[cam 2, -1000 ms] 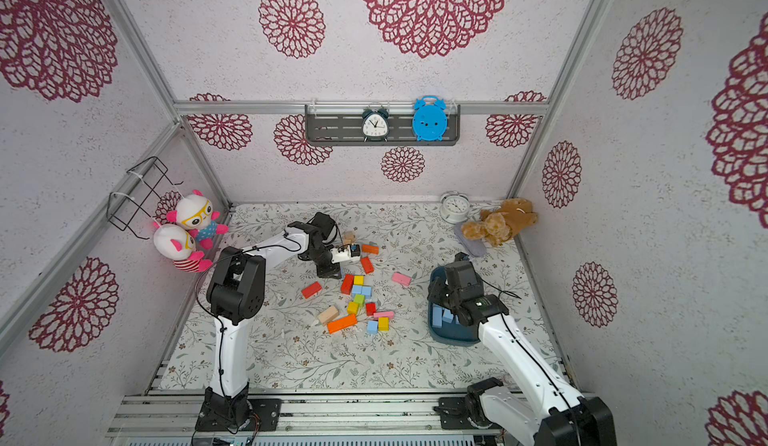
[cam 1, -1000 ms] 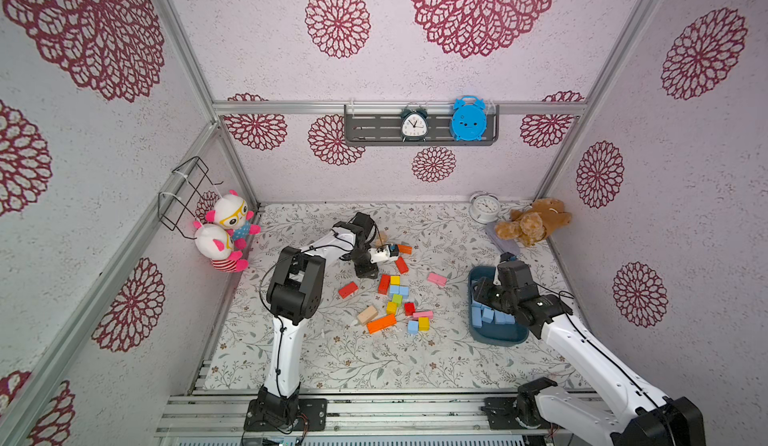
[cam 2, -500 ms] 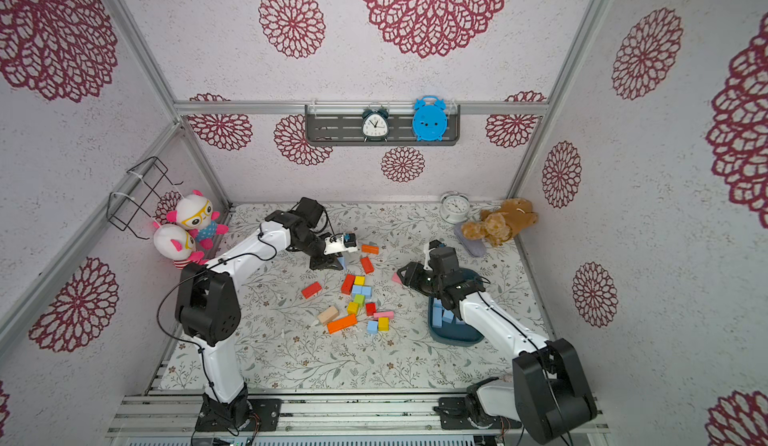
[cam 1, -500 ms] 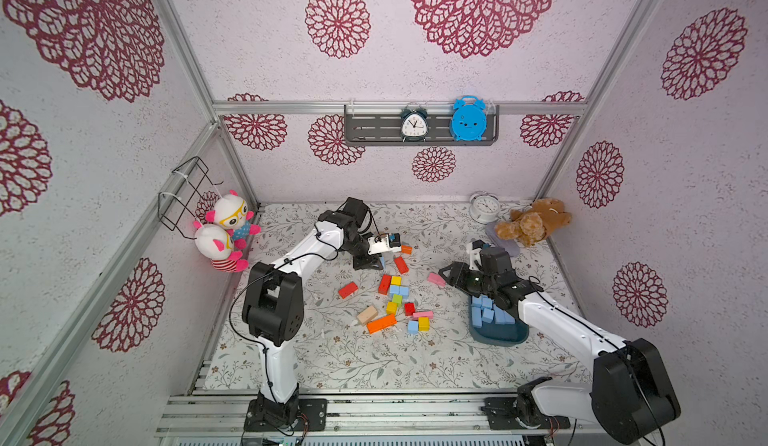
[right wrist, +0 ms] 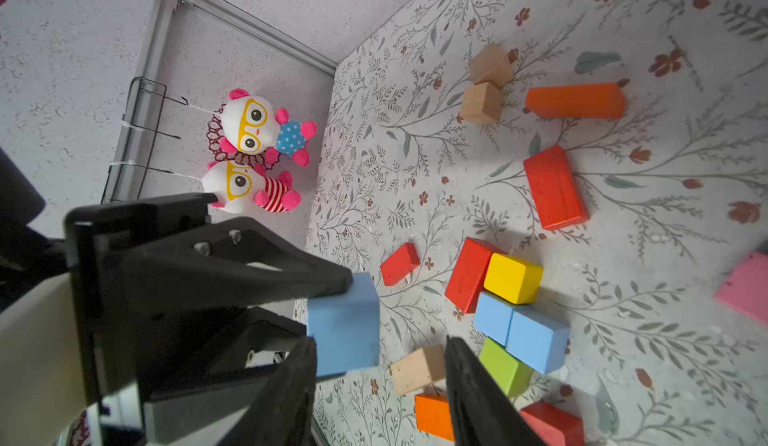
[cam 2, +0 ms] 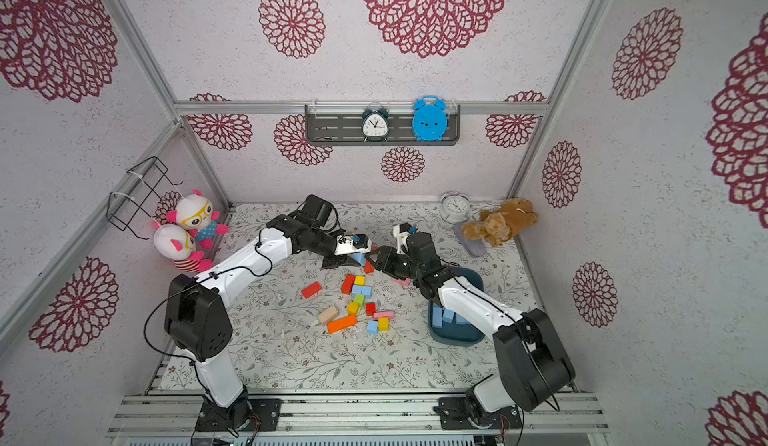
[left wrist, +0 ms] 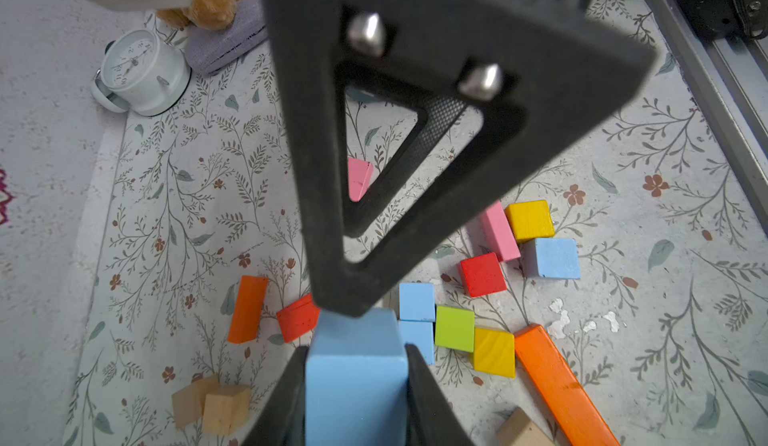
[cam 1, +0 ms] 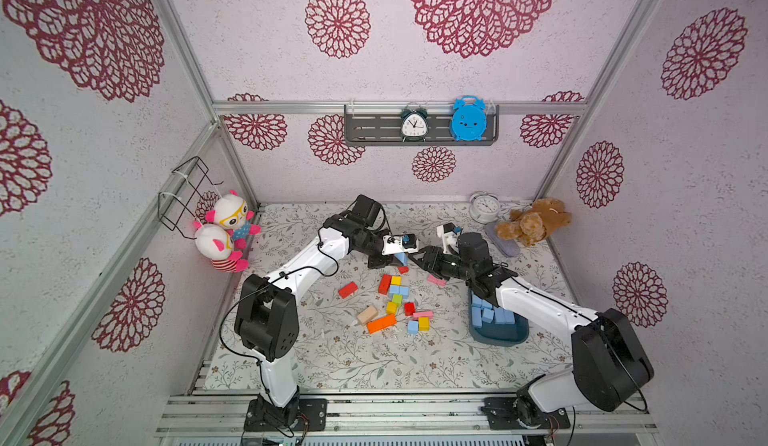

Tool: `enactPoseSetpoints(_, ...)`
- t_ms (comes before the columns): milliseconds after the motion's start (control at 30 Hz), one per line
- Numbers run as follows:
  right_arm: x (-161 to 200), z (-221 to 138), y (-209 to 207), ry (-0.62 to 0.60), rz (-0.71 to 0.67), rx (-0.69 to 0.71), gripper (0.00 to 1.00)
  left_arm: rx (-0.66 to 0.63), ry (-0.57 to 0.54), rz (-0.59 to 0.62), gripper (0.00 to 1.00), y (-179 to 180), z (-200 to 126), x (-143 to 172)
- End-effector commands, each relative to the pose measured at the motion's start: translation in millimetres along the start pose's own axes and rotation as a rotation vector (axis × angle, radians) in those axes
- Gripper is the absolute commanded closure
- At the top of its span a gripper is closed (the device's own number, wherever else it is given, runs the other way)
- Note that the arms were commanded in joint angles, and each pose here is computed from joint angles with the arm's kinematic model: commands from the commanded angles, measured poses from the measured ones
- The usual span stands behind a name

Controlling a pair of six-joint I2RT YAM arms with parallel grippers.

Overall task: Pick out the blue building blocks
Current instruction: Place the building block in the storage box.

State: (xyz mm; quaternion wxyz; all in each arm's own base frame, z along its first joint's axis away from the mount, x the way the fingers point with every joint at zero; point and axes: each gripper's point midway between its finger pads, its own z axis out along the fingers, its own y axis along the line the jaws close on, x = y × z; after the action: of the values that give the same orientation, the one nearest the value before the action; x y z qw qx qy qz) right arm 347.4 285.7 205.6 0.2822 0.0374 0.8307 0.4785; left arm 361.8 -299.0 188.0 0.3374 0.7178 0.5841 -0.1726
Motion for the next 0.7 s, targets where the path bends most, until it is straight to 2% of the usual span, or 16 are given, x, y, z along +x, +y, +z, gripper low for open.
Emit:
enactPoseSetpoints(0, -13, 0, 20, -0.03, -0.016, -0.052, 0.47, -0.042, -0.052, 0.194, 0.73, 5, -6, -17)
enactPoseSetpoints(200, -6, 6, 27, 0.016, 0.003, -0.102, 0.53, -0.058, -0.065, 0.194, 0.73, 6, -5, -21)
enactPoseSetpoints(567, 3, 8, 31, 0.043, 0.002, -0.138, 0.55, -0.07, -0.081, 0.186, 0.72, 6, -2, -27)
enactPoseSetpoints(667, 2, 8, 32, 0.04, -0.005, -0.144, 0.64, -0.075, -0.088, 0.19, 0.69, 5, -3, -31)
